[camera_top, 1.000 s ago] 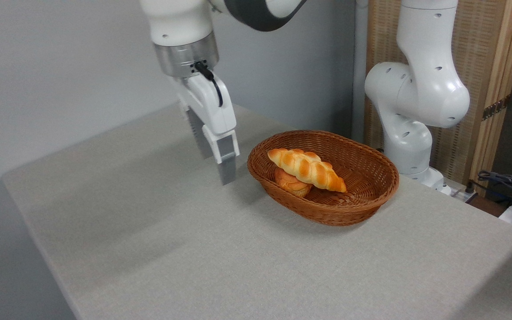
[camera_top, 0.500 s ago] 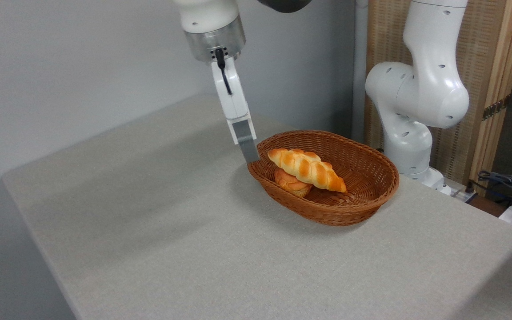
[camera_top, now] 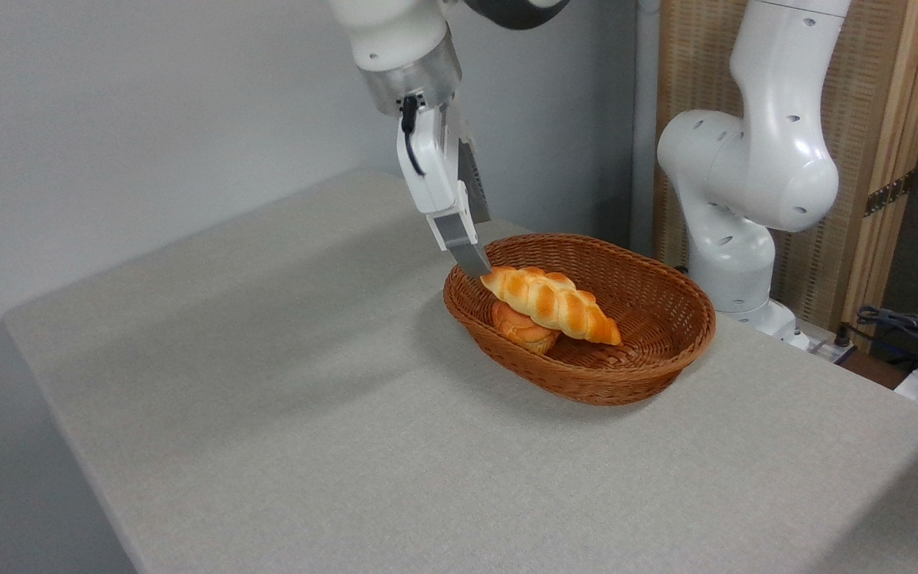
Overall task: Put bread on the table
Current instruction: 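Lower the gripper onto the twisted roll's end inside the basket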
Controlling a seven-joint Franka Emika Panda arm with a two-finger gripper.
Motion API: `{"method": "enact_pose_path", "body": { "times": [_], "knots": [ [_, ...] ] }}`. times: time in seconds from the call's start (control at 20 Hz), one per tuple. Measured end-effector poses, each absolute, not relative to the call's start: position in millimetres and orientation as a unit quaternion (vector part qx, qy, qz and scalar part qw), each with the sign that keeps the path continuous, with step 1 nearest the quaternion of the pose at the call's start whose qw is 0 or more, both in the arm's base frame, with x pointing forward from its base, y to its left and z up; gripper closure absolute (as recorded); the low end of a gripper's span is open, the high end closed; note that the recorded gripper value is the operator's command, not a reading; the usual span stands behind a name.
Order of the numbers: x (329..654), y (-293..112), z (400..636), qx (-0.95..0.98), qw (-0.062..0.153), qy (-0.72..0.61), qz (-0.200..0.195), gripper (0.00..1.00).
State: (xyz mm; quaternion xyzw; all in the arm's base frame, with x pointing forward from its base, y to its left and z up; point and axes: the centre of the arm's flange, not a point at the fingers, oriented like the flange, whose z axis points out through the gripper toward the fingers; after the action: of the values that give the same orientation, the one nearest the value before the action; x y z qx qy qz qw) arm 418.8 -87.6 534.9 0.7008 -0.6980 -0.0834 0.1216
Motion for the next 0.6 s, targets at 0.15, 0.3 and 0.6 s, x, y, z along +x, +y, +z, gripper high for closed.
{"method": "enact_pose_path", "body": {
  "times": [0.15,0.3,0.6],
  "knots": [
    [413.1,-92.0,519.2,0.678,0.130,-0.717,-0.098,0.00],
    [409.0,-92.1,506.9,0.666,0.131,-0.725,-0.114,0.00],
    [402.9,-88.5,487.8,0.647,0.131,-0.738,-0.139,0.00]
  ]
}}
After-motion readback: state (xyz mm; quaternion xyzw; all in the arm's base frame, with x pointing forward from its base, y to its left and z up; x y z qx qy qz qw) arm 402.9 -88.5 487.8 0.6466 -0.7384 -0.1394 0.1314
